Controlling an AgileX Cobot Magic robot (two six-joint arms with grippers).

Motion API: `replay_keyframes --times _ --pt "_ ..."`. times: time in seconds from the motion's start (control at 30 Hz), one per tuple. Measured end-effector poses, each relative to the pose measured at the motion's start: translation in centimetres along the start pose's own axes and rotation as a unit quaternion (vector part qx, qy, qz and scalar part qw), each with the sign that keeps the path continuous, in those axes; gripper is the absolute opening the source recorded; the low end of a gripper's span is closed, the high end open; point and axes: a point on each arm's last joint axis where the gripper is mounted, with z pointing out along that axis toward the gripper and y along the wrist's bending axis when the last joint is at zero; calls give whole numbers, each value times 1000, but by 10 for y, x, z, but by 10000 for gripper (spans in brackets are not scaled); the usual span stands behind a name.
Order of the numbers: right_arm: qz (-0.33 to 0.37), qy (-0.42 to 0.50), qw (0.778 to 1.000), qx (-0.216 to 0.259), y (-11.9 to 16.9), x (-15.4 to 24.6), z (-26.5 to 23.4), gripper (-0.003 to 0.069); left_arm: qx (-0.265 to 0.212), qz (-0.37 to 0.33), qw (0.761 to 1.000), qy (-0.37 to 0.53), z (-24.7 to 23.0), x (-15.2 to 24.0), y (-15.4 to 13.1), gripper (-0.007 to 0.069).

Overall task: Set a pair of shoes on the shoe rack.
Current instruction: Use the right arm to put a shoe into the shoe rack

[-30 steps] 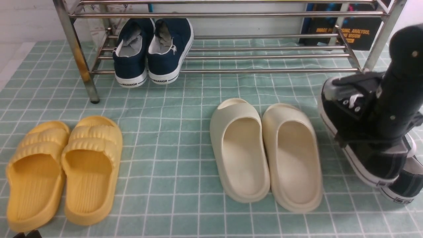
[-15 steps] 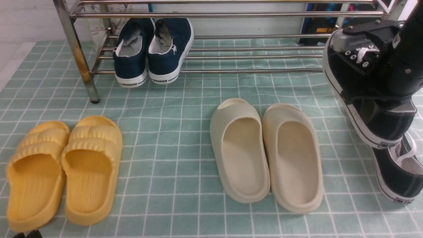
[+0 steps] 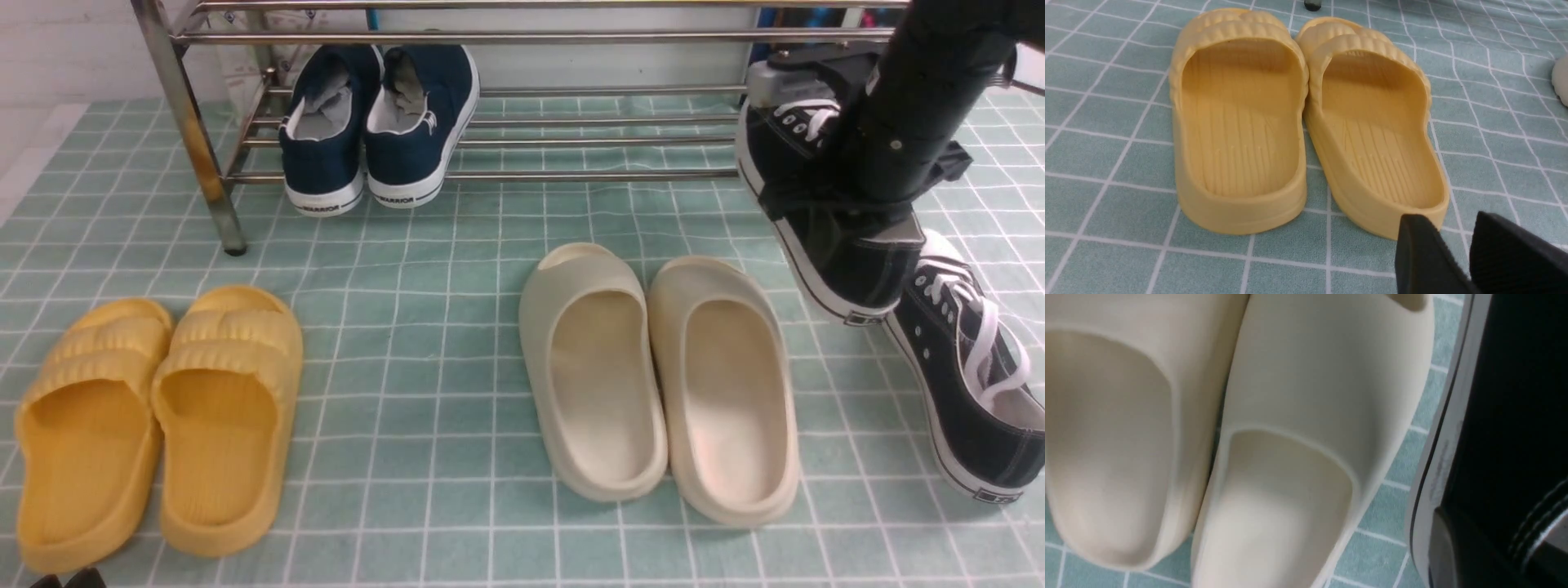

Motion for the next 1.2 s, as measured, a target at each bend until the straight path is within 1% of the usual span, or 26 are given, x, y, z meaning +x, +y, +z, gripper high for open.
replay_keyframes --times 0.27,0.43,0.57,0.8,1.2 --pt "-1 -37 999 -6 1 -42 15 27 0 0 1000 0 0 0 0 201" --pt "2 -50 998 -23 3 -59 27 30 0 0 1000 0 0 0 0 207" --pt "-2 -56 998 -26 3 -70 41 32 0 0 1000 0 0 0 0 211" --pt "-1 -71 997 -36 5 -82 49 35 0 0 1000 0 0 0 0 217" --pt "-24 -84 995 -38 6 -85 43 37 0 0 1000 0 0 0 0 224"
